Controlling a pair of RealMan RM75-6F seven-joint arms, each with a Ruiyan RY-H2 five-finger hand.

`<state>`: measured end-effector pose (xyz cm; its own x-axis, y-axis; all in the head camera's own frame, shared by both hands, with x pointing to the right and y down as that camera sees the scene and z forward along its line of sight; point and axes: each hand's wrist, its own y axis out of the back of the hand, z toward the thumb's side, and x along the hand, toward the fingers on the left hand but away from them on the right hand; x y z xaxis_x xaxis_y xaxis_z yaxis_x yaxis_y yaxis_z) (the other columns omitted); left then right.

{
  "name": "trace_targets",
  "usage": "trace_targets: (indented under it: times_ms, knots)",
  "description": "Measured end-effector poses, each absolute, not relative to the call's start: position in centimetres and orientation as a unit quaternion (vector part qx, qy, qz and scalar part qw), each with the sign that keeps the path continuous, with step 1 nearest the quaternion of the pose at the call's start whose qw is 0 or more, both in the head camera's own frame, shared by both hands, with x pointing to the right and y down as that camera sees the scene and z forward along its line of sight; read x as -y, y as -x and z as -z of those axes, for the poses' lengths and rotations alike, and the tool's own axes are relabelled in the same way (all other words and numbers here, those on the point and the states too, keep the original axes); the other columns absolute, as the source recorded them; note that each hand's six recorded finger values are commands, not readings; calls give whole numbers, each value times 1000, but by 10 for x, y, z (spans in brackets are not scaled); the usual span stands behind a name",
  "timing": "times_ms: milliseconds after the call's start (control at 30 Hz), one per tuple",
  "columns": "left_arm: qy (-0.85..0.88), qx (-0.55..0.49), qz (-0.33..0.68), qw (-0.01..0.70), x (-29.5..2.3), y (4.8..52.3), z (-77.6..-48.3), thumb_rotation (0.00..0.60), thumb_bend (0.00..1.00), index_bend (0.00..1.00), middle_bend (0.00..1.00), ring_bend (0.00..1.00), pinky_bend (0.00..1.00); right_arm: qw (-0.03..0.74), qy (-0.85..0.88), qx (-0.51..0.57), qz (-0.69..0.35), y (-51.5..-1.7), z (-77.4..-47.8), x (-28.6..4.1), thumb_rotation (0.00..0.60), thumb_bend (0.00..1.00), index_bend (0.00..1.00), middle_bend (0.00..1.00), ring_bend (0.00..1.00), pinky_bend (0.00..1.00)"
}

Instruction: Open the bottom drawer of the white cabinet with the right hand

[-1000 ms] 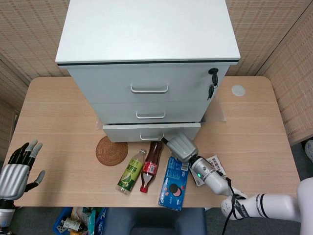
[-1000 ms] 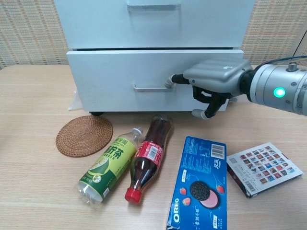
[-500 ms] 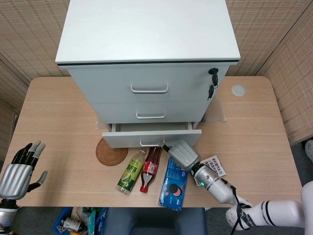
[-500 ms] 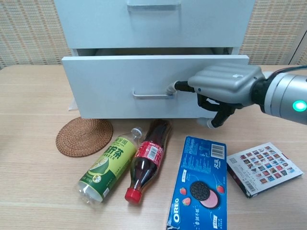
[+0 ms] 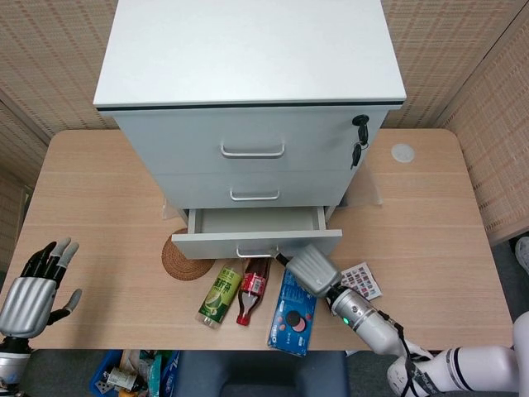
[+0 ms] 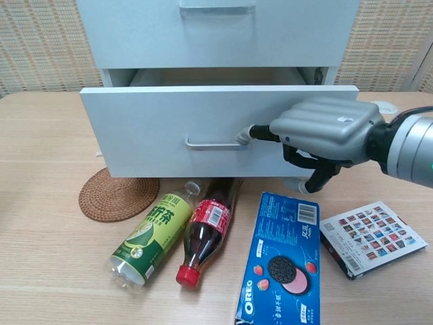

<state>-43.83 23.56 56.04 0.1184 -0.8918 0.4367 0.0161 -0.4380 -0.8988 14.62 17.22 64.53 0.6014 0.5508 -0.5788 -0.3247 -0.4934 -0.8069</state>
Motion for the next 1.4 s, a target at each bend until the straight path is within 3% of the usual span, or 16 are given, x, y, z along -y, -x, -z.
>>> trace_targets:
  times_ms: [1400]
  knots:
    - [635,-350,559,403,-237,435,-559,600,339,19,0,25,125,521,754,40,-399,-151,-614,-225,600,346,116,878,910,819]
